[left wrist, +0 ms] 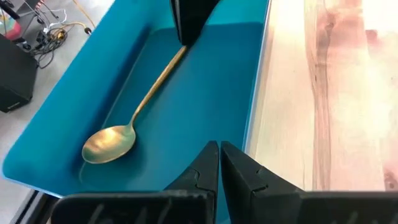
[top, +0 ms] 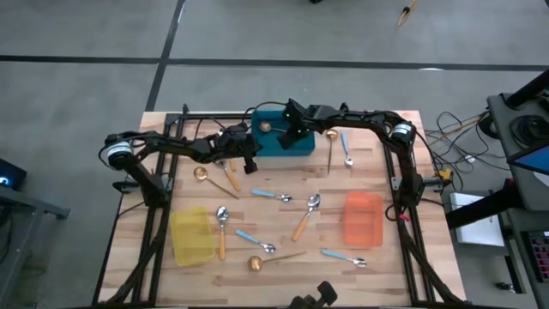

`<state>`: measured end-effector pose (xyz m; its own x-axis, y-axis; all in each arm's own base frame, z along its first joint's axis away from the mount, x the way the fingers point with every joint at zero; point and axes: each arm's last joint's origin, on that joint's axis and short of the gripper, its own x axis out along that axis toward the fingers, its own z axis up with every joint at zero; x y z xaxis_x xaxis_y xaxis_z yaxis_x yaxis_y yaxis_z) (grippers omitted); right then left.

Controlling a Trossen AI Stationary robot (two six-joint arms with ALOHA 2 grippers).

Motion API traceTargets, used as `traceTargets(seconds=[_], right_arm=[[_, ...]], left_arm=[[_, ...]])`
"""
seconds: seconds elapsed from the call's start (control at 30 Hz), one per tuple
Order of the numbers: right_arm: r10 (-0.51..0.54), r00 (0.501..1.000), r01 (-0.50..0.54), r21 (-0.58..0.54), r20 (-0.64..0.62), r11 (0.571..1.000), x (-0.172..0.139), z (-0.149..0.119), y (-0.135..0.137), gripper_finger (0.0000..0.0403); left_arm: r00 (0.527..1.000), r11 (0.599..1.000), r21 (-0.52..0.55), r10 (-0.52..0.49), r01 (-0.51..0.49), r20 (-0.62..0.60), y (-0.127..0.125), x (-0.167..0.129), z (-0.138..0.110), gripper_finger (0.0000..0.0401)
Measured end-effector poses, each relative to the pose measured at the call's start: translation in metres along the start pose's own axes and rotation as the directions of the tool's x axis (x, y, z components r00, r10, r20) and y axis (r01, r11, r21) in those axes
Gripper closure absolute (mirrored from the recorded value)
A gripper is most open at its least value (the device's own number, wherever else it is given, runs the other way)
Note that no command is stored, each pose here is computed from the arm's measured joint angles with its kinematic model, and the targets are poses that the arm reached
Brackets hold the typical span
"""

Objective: Sort silverware by color (type)
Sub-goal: Put the gold spoon into the blue bin

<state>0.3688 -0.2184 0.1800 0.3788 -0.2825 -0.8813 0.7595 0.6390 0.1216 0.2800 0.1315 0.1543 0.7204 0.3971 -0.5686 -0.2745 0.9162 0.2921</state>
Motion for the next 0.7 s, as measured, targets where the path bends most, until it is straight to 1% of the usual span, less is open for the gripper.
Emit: traceTargets(seconds=[0.13,0.4,0.57,0.7], right_arm=[[0.012,1.0,-0.012,0.005,0.026,1.0,0.0,0.003,-0.001,0.0365],[0.063,0.985,-0.067,0.02,0.163,0.998,0.0,0.017,0.002,0.0365],[0.071,0.98,-0.091,0.104,0.186,0.99,-0.001,0.019,0.003,0.0365],[0.071,0.98,-0.118,0.252,0.185,0.96,-0.001,0.019,0.004,0.0365]], left_arm=[[0.999,1.0,-0.002,0.012,-0.012,0.035,0.003,-0.007,0.007,0.0401],[0.994,0.999,-0.016,0.037,-0.035,0.108,0.009,-0.029,0.022,0.0401],[0.977,0.998,-0.026,0.069,-0.066,0.2,0.016,-0.056,0.036,0.0401],[0.957,0.995,-0.021,0.097,-0.095,0.272,0.02,-0.079,0.047,0.0401]])
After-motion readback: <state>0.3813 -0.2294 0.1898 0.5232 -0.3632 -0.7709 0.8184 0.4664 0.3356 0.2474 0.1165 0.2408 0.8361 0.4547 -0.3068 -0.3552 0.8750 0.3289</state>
